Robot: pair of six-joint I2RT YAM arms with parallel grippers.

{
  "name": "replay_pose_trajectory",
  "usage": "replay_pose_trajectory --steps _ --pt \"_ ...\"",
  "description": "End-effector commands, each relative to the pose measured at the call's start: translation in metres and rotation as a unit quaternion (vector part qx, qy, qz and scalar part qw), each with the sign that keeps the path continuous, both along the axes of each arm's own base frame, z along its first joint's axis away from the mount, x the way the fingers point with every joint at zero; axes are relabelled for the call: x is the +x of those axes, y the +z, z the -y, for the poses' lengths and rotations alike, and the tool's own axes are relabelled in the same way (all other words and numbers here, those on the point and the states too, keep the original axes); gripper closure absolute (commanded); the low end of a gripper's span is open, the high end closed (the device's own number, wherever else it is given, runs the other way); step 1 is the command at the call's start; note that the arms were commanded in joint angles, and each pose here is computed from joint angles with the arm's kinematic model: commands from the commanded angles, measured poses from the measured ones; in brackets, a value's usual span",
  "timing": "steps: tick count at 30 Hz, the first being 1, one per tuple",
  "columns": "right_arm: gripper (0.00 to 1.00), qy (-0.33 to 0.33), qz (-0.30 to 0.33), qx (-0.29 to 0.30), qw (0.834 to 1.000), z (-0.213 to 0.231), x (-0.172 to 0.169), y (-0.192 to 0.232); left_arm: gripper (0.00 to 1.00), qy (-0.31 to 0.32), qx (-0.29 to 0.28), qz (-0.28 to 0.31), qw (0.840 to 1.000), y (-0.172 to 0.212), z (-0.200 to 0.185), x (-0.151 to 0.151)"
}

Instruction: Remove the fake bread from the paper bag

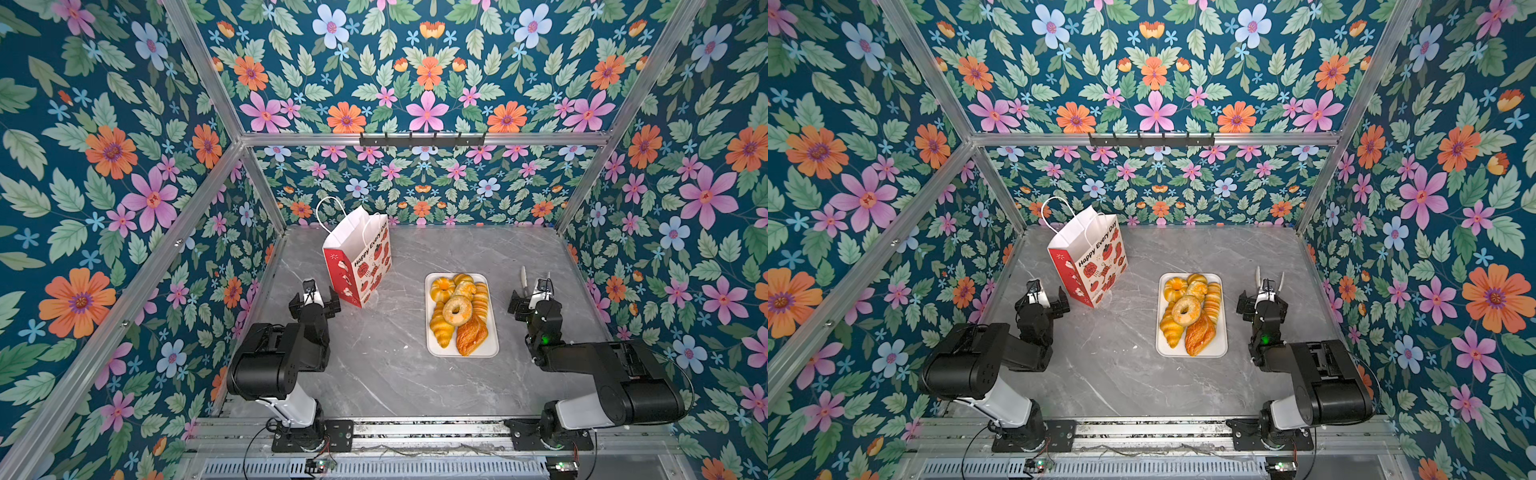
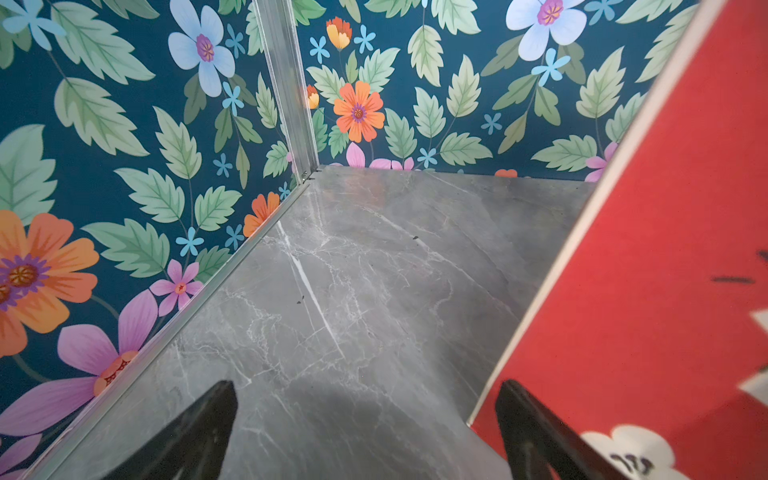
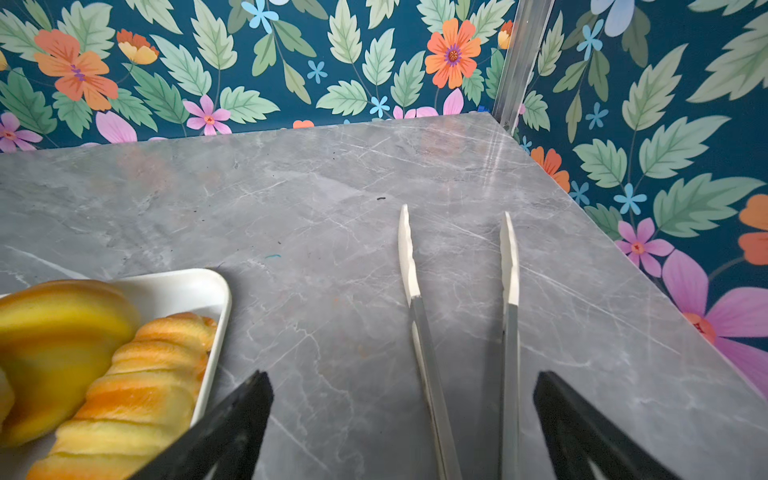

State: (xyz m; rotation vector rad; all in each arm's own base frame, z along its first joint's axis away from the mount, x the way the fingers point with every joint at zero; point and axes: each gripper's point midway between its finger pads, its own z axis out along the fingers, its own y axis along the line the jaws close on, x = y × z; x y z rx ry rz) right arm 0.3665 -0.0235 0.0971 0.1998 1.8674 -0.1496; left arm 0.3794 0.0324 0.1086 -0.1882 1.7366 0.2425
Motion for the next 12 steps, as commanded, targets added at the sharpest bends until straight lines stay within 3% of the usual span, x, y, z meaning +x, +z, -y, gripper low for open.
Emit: replay_pose_trajectory --steps 1,12 --pt "0.01 0.0 0.01 0.001 1.0 -0.0003 0.0024 0.0054 0.0 0.0 -0.003 0.019 1.0 0.009 0.0001 0.002" --pt "0.01 0.0 0.009 0.001 1.0 -0.0003 0.0023 0.005 0.0 -0.001 -0.004 0.019 1.0 0.0088 0.0005 0.0022"
